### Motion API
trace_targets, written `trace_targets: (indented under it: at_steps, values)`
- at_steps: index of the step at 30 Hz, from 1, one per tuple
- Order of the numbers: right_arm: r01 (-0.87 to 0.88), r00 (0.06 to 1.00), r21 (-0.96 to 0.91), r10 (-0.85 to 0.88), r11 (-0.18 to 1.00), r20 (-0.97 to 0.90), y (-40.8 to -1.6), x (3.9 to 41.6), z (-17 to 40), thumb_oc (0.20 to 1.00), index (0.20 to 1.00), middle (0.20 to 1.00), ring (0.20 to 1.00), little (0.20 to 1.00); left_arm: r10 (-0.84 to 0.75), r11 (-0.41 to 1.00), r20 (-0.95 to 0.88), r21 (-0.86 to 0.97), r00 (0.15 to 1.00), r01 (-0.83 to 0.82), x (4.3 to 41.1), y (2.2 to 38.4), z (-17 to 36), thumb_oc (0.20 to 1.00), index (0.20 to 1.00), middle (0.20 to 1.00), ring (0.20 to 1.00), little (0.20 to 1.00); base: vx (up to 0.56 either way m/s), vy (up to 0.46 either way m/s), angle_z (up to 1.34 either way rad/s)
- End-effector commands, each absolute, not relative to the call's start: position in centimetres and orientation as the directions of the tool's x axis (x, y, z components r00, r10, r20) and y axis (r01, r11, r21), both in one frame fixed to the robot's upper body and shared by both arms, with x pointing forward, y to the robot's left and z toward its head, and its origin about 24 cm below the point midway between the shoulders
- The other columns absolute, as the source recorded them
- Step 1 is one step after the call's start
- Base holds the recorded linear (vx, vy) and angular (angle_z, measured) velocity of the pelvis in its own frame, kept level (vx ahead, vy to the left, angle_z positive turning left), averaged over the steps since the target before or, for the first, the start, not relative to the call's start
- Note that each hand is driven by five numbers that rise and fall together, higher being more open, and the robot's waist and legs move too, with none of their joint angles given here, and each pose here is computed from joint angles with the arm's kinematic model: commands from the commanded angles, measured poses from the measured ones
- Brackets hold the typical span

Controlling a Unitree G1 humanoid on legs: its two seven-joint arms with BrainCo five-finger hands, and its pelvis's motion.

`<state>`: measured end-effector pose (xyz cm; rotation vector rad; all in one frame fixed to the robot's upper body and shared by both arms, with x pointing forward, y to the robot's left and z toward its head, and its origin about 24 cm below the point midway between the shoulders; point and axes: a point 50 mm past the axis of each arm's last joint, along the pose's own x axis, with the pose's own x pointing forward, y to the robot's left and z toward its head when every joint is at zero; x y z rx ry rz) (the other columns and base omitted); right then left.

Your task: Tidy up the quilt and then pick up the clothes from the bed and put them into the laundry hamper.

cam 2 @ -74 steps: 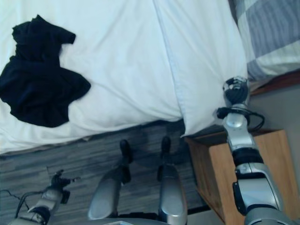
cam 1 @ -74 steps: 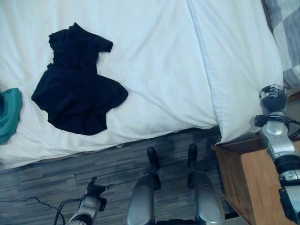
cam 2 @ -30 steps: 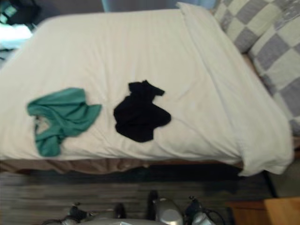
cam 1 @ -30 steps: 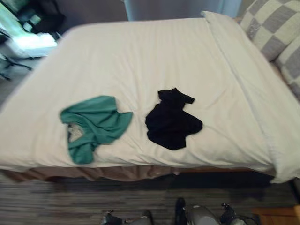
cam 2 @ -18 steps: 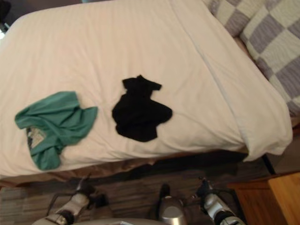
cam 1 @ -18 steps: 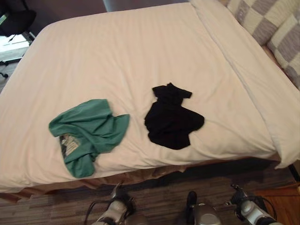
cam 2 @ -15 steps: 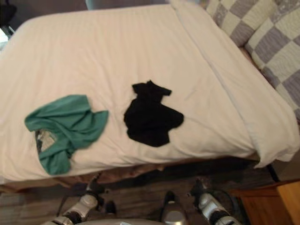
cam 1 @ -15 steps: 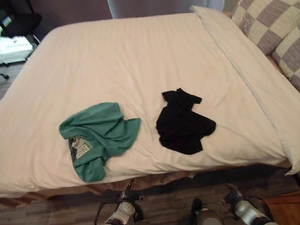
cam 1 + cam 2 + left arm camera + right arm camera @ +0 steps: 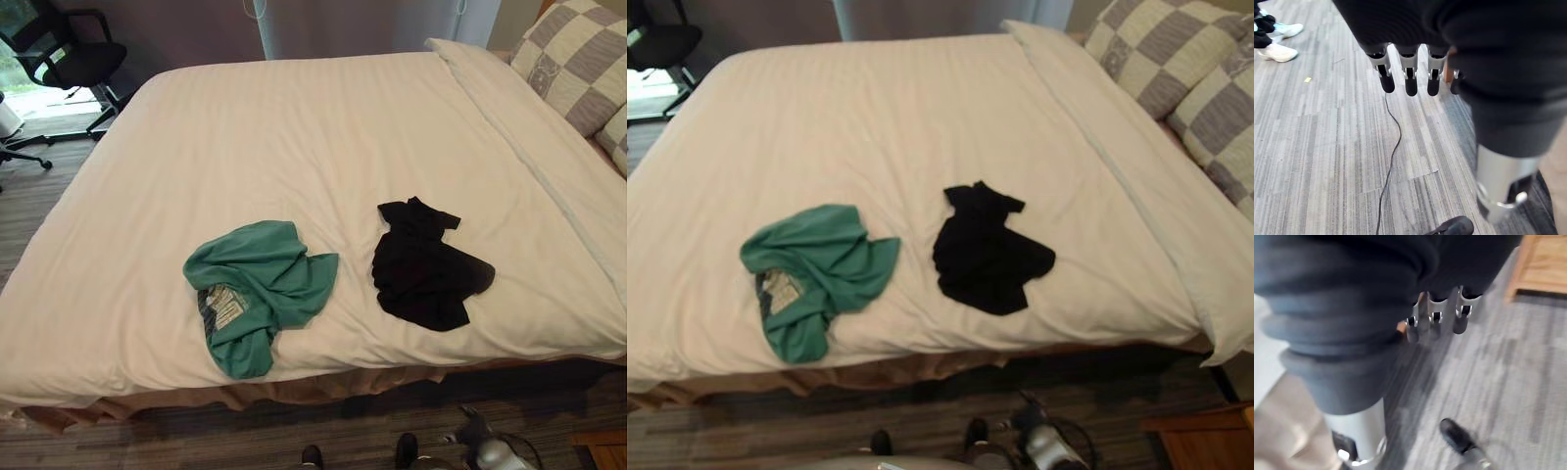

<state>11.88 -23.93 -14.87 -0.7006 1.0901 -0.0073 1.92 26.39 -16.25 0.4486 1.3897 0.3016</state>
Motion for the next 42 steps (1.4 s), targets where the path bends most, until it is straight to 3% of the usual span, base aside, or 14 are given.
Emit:
trace_targets:
  at_steps: [1, 6, 9, 11, 12, 13, 15, 17, 19, 23, 25, 29, 33, 42]
  values:
    - [-0.149, 0.578, -0.544, -0.374, 0.826, -0.725, -23.8, 15.1, -13.5, 1.000, 1.000, 1.000, 1.000, 1.000, 0.593, 0.805, -0.795, 0.588, 0.129, -0.077, 2.5, 30.6, -14.7, 1.000, 1.000, 1.000, 1.000, 1.000, 0.08, -0.021, -0.01]
    - [0.187, 0.697, -0.611, -0.542, 0.770, -0.469, -29.7, 16.4, -8.2, 1.000, 1.000, 1.000, 1.000, 1.000, 0.743, 0.623, -0.669, 0.695, -0.006, -0.359, -0.8, 36.2, -11.7, 1.000, 1.000, 1.000, 1.000, 1.000, 0.05, 0.002, -0.03]
    - [0.273, 0.724, -0.711, -0.625, 0.648, -0.292, -32.9, 16.1, -4.8, 1.000, 1.000, 1.000, 1.000, 1.000, 0.830, 0.491, -0.557, 0.728, 0.004, -0.478, -1.5, 38.8, -9.5, 1.000, 1.000, 1.000, 1.000, 1.000, 0.05, 0.015, -0.03]
    - [0.302, 0.738, -0.772, -0.650, 0.560, -0.182, -34.5, 16.4, -2.8, 1.000, 1.000, 1.000, 1.000, 1.000, 0.884, 0.444, -0.453, 0.734, 0.116, -0.514, 0.2, 40.5, -7.4, 1.000, 1.000, 1.000, 1.000, 1.000, 0.01, 0.007, 0.06]
    - [0.321, 0.756, -0.819, -0.650, 0.475, -0.081, -35.9, 16.9, -0.6, 1.000, 1.000, 1.000, 1.000, 1.000, 0.892, 0.451, -0.343, 0.711, 0.294, -0.539, 2.9, 41.6, -4.7, 1.000, 1.000, 1.000, 1.000, 1.000, -0.02, 0.004, 0.09]
    - [0.321, 0.756, -0.819, -0.649, 0.475, -0.081, -35.9, 16.9, -0.6, 1.000, 1.000, 1.000, 1.000, 1.000, 0.892, 0.451, -0.344, 0.711, 0.293, -0.539, 2.9, 41.5, -4.7, 1.000, 1.000, 1.000, 1.000, 1.000, -0.03, -0.001, 0.07]
    - [0.312, 0.809, -0.874, -0.587, 0.372, 0.039, -36.1, 19.0, 1.9, 1.000, 1.000, 1.000, 1.000, 1.000, 0.776, 0.523, -0.146, 0.693, 0.613, -0.496, 10.4, 40.5, -0.3, 1.000, 1.000, 1.000, 1.000, 1.000, -0.01, -0.010, 0.14]
    - [0.307, 0.831, -0.883, -0.553, 0.354, 0.067, -35.7, 20.0, 2.4, 1.000, 1.000, 1.000, 1.000, 1.000, 0.747, 0.549, -0.101, 0.650, 0.657, -0.524, 13.5, 39.9, 0.6, 1.000, 1.000, 1.000, 1.000, 1.000, 0.01, -0.013, 0.08]
    - [0.270, 0.880, -0.911, -0.464, 0.313, 0.102, -34.9, 22.2, 3.5, 1.000, 1.000, 1.000, 1.000, 1.000, 0.609, 0.605, 0.006, 0.643, 0.793, -0.469, 18.2, 37.5, 2.9, 1.000, 1.000, 1.000, 1.000, 1.000, 0.01, -0.016, 0.02]
    - [0.261, 0.927, -0.915, -0.344, 0.309, 0.148, -32.6, 25.1, 4.9, 1.000, 1.000, 1.000, 1.000, 1.000, 0.486, 0.586, 0.048, 0.723, 0.873, -0.366, 22.0, 35.0, 3.7, 1.000, 1.000, 1.000, 1.000, 1.000, -0.02, -0.027, -0.05]
    - [0.273, 0.942, -0.913, -0.279, 0.304, 0.189, -31.8, 25.6, 6.5, 1.000, 1.000, 1.000, 1.000, 1.000, 0.341, 0.484, 0.152, 0.818, 0.928, -0.311, 21.7, 34.8, 7.7, 1.000, 1.000, 1.000, 1.000, 1.000, -0.07, -0.026, -0.10]
    - [0.293, 0.956, -0.904, -0.083, 0.313, 0.281, -28.7, 27.6, 9.7, 1.000, 1.000, 1.000, 1.000, 1.000, 0.314, 0.517, 0.131, 0.808, 0.941, -0.284, 22.1, 34.8, 7.2, 1.000, 1.000, 1.000, 1.000, 1.000, -0.12, -0.029, -0.04]
    - [0.369, 0.898, -0.857, 0.101, 0.361, 0.429, -23.9, 29.8, 13.6, 1.000, 1.000, 1.000, 1.000, 1.000, 0.191, 0.355, 0.183, 0.903, 0.964, -0.242, 26.1, 31.9, 8.6, 1.000, 1.000, 1.000, 1.000, 1.000, -0.17, 0.003, -0.01]
    - [0.415, 0.816, -0.792, 0.202, 0.448, 0.541, -20.6, 30.3, 16.8, 1.000, 1.000, 1.000, 1.000, 1.000, 0.181, 0.183, 0.167, 0.962, 0.969, -0.200, 29.1, 31.2, 8.8, 1.000, 1.000, 1.000, 1.000, 1.000, -0.10, 0.007, -0.30]
